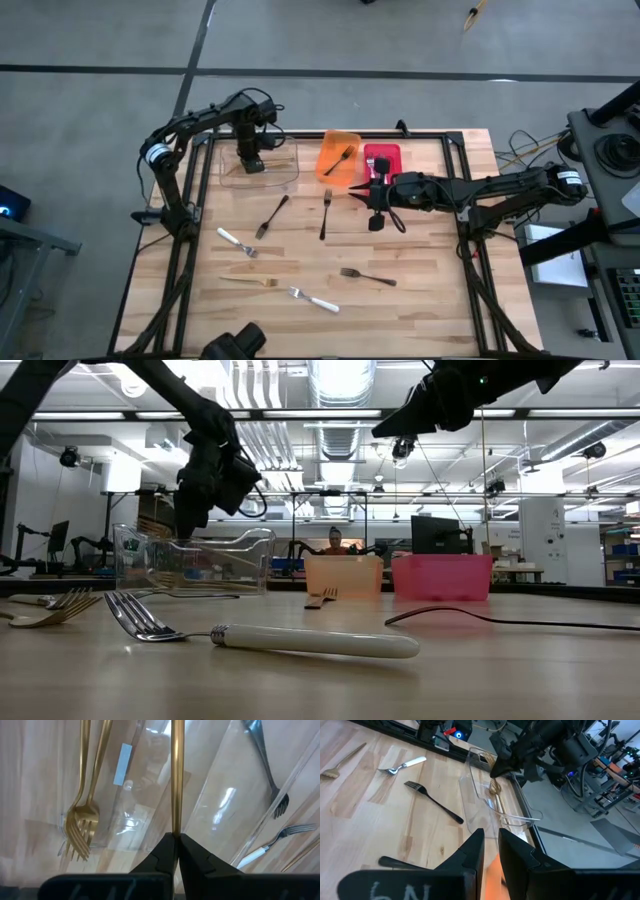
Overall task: Sort silverware by color (type)
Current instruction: Put the gold fork into the transparent bin
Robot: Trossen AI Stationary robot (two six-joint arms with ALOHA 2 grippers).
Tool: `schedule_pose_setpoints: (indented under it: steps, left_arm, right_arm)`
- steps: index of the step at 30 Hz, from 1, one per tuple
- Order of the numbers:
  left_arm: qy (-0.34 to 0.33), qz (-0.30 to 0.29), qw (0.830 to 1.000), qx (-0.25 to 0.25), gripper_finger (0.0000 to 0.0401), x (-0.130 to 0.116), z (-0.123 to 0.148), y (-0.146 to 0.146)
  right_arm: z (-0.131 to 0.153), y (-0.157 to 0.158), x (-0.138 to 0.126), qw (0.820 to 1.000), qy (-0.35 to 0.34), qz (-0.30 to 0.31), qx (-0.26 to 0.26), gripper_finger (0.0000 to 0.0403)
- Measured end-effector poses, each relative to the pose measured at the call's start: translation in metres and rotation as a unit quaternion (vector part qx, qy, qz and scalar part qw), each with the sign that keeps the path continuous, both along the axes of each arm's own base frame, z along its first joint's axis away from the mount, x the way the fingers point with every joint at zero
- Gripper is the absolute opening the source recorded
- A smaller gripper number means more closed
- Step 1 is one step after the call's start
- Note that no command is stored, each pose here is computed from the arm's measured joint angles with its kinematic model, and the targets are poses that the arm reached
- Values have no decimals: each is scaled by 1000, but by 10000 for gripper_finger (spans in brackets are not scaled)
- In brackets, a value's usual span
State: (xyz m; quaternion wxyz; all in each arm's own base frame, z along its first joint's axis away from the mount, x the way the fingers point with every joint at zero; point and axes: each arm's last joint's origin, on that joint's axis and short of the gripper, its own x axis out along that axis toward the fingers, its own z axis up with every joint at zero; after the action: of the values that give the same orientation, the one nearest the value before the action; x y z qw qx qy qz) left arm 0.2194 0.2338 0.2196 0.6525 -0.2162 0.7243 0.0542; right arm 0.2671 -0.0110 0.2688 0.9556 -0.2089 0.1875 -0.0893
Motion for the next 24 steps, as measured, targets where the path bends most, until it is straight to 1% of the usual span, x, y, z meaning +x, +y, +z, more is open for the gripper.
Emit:
schedule_pose_setpoints:
  steps: [7, 24]
  left_arm:
    - [-14, 11, 1000, -20, 0, 2, -3, 0]
    - [-20, 11, 1000, -16, 0, 3, -4, 1]
  right_arm:
    - [0, 0, 0, 1000, 0, 0, 0, 47]
    - [0, 0, 0, 1000, 1, 0, 0, 47]
